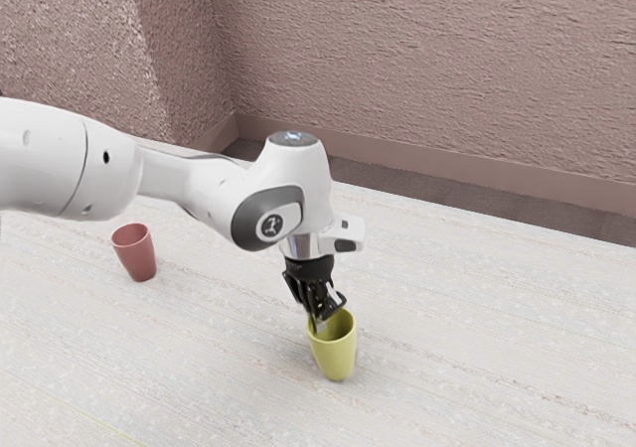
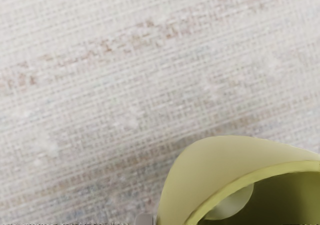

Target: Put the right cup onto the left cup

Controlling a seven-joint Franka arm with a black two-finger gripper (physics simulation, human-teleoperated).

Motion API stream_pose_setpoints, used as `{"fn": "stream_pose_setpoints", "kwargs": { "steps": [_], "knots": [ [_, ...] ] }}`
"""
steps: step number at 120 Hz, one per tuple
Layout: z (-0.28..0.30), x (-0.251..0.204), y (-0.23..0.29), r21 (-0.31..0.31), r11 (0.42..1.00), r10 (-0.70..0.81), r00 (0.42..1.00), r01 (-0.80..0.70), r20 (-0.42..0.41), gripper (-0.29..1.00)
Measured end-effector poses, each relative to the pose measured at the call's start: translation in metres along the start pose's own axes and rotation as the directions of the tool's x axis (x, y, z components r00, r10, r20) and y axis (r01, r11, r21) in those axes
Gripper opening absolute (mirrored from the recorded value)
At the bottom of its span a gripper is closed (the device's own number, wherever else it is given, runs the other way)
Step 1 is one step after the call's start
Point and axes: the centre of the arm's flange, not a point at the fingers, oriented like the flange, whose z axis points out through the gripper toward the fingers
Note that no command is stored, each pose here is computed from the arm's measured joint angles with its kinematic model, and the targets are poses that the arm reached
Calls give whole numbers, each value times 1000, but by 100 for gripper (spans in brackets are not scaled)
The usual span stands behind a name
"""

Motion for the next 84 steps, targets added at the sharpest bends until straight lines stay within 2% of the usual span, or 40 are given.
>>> {"fn": "stream_pose_setpoints", "kwargs": {
  "steps": [19, 37, 57, 84],
  "knots": [
    [-17, -3, 1, 10, 1000, -3, 1000, 3, -16, -7],
    [-59, -21, -5, 30, 999, -26, 998, 27, -48, -8],
    [-99, -53, -47, 48, 992, -114, 991, 118, -76, -8],
    [-144, -76, -115, 42, 971, -229, 968, 235, -102, -8]
  ]
}}
